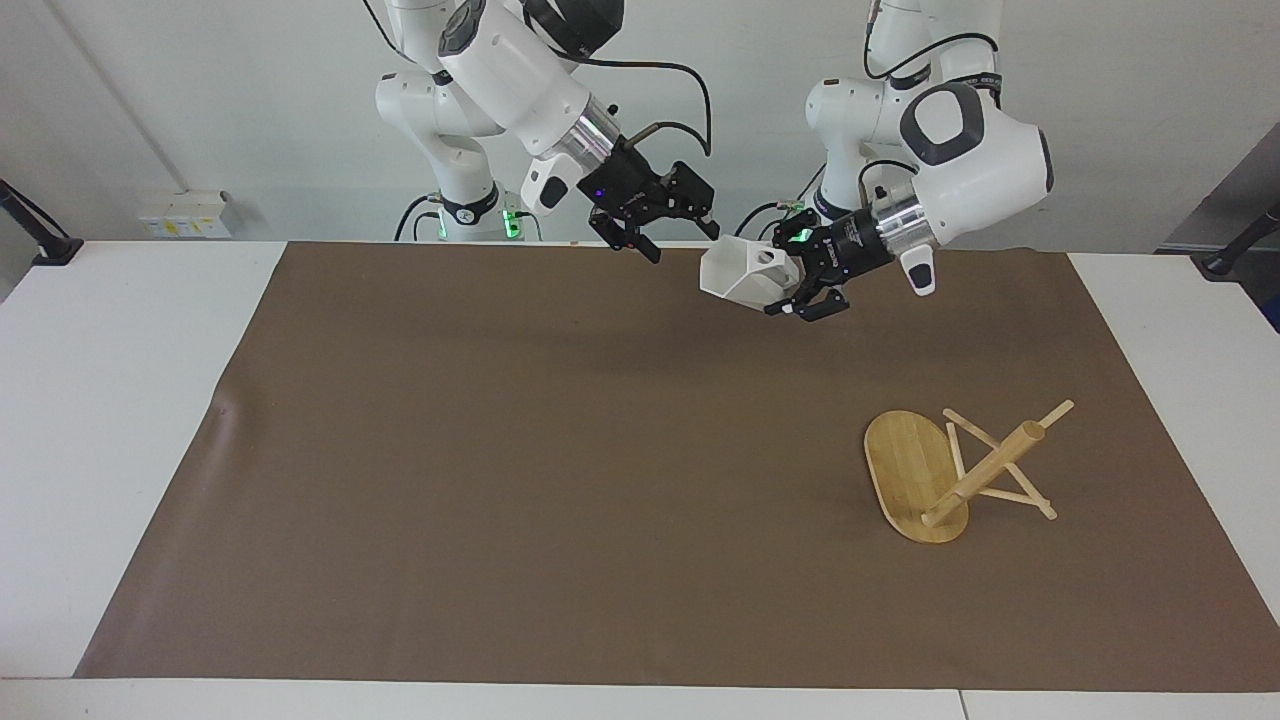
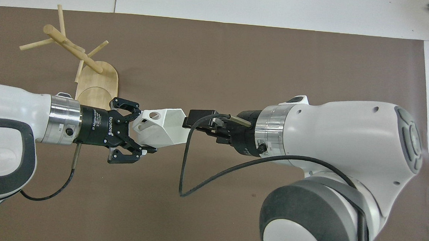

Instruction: Hang cup on rack

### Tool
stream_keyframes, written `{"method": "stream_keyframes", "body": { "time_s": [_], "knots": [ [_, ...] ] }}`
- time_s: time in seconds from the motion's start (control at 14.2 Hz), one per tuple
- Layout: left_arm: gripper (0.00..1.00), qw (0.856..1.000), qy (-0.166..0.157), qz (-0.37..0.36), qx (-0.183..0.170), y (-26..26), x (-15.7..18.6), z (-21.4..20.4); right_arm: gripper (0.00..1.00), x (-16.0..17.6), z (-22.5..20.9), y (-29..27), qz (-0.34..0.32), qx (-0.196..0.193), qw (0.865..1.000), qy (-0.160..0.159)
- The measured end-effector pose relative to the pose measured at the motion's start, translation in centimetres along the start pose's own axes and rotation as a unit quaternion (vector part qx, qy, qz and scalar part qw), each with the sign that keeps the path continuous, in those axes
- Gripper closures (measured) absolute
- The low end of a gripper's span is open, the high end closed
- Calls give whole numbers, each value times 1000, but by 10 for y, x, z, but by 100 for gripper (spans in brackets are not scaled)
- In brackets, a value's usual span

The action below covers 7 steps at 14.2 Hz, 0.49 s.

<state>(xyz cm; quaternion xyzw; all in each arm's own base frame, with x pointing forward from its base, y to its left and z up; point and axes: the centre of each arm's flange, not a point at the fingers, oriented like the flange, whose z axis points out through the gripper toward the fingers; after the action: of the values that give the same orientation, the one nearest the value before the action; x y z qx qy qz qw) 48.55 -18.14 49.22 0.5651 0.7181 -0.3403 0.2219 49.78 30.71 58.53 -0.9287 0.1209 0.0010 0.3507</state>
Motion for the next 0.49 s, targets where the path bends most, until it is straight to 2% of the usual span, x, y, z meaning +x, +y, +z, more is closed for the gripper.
{"method": "stream_keyframes", "body": {
  "time_s": [0.35, 0.49],
  "knots": [
    [25, 996, 44, -74, -38, 19, 36, -25, 0, 0, 0, 0, -16, 0, 1000, 1],
    [25, 992, 44, -103, -61, 26, 50, -33, 0, 2, -2, 1, -33, 1, 999, 2]
  ]
}}
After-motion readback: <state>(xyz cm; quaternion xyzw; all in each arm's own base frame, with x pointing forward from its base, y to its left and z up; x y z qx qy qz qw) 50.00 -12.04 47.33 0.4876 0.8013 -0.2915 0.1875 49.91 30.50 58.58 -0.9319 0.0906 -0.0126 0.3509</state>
